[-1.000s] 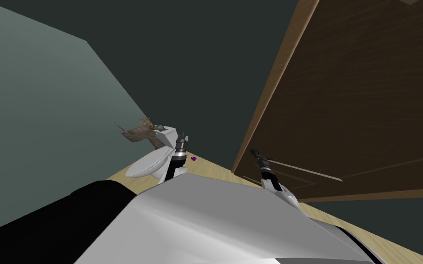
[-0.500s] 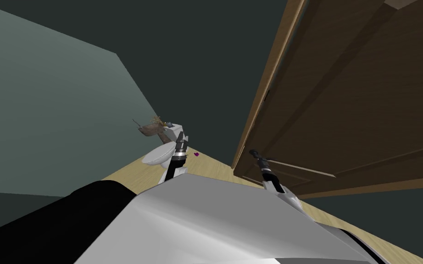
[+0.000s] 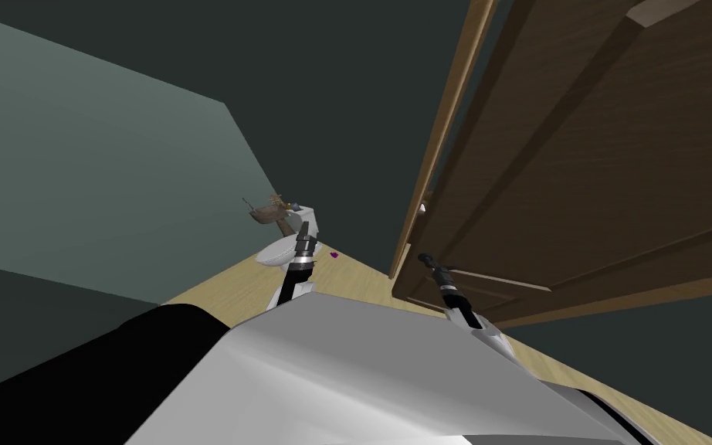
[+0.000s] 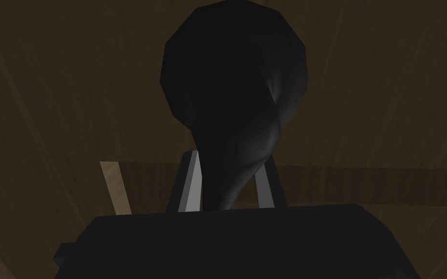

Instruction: Pull the door open

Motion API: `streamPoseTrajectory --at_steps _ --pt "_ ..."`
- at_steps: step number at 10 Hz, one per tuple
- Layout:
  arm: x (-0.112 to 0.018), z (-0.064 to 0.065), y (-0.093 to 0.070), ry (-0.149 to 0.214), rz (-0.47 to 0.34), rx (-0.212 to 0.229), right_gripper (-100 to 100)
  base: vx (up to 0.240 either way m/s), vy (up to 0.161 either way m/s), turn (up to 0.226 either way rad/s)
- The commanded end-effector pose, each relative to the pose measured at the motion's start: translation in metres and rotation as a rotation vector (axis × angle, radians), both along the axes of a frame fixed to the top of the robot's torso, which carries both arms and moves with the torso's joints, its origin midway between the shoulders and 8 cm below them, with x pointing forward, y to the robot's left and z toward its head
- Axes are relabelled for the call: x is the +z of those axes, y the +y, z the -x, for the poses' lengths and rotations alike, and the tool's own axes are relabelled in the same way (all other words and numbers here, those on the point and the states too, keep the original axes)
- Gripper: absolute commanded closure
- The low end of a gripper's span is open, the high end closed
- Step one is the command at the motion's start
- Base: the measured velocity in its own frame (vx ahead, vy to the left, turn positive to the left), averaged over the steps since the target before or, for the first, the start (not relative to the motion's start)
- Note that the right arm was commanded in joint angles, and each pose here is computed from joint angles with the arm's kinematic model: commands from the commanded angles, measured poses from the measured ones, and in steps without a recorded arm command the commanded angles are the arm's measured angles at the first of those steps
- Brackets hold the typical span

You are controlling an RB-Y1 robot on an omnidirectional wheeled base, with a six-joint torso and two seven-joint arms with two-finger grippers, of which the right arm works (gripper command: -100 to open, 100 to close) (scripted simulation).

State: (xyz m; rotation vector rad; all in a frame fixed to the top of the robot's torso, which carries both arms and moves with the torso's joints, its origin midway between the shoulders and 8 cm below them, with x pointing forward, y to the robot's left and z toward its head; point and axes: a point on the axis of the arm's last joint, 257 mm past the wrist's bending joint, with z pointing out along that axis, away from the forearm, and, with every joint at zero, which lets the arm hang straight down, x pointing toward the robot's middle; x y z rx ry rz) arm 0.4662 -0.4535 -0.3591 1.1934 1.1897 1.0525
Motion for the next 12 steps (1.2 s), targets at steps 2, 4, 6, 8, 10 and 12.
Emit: streamPoseTrajectory --at_steps 2,4,6,8,10,12 --pt "0.003 0.005 0.006 -0.008 0.002 0.047 100 -0.218 -0.074 0.093" --pt "0.004 0.01 0.01 -0.01 0.002 0.081 100 -0.245 -0.116 0.123" --pt "0.004 0.016 0.015 -0.01 0.001 0.121 100 -0.272 -0.09 0.101" --pt "0.002 0.022 0.017 -0.006 -0.002 0.138 100 -0.131 -0.035 0.074" --pt "0.003 0.033 0.016 -0.009 0.0 0.167 100 -0.199 -0.093 0.143" --pt "0.003 0.039 0.016 -0.01 0.001 0.184 100 -0.171 -0.057 0.064"
